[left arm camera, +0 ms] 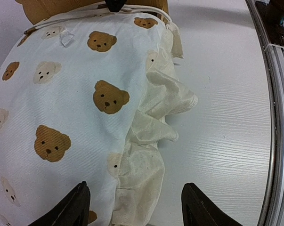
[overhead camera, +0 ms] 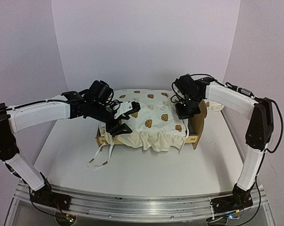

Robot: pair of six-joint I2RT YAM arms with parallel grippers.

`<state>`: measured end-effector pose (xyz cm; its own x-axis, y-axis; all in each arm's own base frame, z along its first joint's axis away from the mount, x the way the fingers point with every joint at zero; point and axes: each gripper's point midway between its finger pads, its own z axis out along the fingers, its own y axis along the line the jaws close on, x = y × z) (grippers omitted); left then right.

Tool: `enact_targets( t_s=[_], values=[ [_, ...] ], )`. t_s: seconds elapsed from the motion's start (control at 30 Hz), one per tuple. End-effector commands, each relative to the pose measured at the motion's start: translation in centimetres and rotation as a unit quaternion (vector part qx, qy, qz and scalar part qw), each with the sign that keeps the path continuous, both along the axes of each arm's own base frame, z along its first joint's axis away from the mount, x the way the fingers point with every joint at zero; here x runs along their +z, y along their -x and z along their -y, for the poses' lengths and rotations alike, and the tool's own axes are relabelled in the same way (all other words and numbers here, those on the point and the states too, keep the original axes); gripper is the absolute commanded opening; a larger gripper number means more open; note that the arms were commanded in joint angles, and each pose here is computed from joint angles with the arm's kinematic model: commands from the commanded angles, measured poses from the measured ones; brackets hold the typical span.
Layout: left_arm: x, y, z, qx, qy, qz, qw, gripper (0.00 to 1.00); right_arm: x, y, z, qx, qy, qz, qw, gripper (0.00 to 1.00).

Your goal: Set up the pet bed

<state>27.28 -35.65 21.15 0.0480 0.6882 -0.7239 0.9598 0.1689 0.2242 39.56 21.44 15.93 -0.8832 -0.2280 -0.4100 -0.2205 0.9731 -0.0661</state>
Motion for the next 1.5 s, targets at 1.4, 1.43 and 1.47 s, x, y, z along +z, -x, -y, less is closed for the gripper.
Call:
enact_targets(
  t_s=[1.4,1.43,1.47],
  values=[
    [-6.2,7.7,6.5,-0.068,0.011,-0.127,0.989,0.6,-6.0,18.2,-1.6,-0.116,-0.233,-0.061,0.964,0.4],
    [-7.2,8.1,7.1,-0.081,0.01,-0.128,0.988,0.62,-5.9,17.8,-2.5,-0.098,-0.244,-0.055,0.963,0.41],
    [-8.2,8.5,7.5,-0.092,0.007,-0.128,0.987,0.62,-5.9,17.6,-3.2,-0.078,-0.25,-0.052,0.964,0.42]
  ],
)
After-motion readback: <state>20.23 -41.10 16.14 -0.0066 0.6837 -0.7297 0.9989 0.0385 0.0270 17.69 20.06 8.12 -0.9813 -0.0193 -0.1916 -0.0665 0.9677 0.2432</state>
